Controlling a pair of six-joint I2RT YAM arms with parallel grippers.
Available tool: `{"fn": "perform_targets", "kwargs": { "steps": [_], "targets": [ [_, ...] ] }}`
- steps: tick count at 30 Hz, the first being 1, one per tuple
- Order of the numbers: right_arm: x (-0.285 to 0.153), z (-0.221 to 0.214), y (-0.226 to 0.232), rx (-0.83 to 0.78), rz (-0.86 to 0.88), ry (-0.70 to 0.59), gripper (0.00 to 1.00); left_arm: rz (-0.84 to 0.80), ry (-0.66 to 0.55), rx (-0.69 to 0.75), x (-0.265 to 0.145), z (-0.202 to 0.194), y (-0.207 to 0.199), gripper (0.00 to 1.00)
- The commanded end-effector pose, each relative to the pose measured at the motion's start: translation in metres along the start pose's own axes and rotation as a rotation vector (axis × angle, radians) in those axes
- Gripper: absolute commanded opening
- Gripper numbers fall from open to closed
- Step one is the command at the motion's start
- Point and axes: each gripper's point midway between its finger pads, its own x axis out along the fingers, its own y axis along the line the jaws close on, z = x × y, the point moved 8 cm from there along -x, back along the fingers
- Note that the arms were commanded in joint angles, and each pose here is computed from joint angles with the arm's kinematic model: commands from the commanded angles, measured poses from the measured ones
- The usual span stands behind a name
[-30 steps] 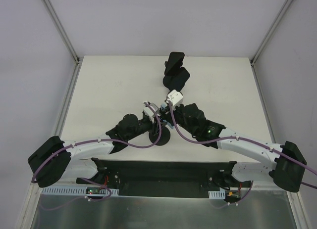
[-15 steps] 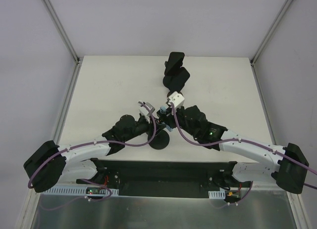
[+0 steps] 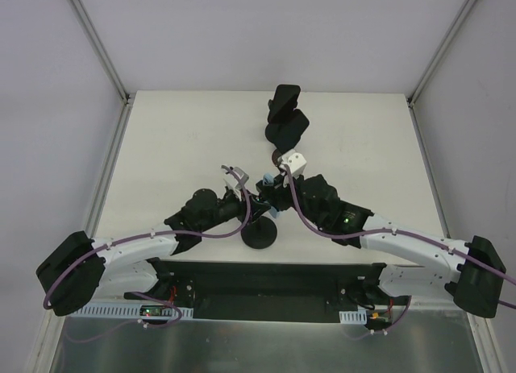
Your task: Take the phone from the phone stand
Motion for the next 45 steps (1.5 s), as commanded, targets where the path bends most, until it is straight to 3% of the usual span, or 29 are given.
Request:
{"fn": "perform_targets", "kwargs": {
  "steps": [1,14,22,23,24,27,31,38,41,45],
  "targets": [
    [-0.029,0.000,-0.046,-0.045,-0.292,0.034,0.01,0.422,-0.005,-0.110,-0.022,-0.020,0.063,0.00],
    [-0.036,0.001,-0.064,0.014,-0.426,0.049,0.01,0.373,-0.012,-0.079,-0.029,-0.021,0.058,0.00],
    [-0.026,0.015,-0.047,-0.040,-0.228,0.047,0.01,0.211,-0.020,0.024,-0.025,-0.013,0.045,0.00],
    [-0.024,0.016,-0.043,-0.038,-0.195,0.050,0.01,0.197,-0.040,0.039,-0.024,-0.009,0.043,0.03],
    [-0.023,0.017,-0.041,-0.035,-0.178,0.047,0.01,0.125,-0.036,0.056,-0.023,-0.008,0.035,0.21],
    [-0.020,0.021,-0.036,-0.029,-0.143,0.040,0.01,0.014,-0.053,0.123,-0.020,0.001,0.022,0.53],
    [-0.017,0.022,-0.031,-0.037,-0.118,0.045,0.01,-0.071,-0.066,0.177,-0.016,0.010,0.010,0.76],
    [-0.013,0.026,-0.023,-0.049,-0.091,0.027,0.01,-0.213,-0.075,0.222,-0.001,0.035,-0.010,0.89],
    [-0.013,0.027,-0.021,-0.055,-0.084,0.024,0.01,-0.278,-0.070,0.223,0.003,0.043,-0.020,0.99],
    [-0.013,0.028,-0.018,-0.062,-0.082,0.016,0.01,-0.291,-0.047,0.209,0.007,0.046,-0.024,0.99]
  ]
}}
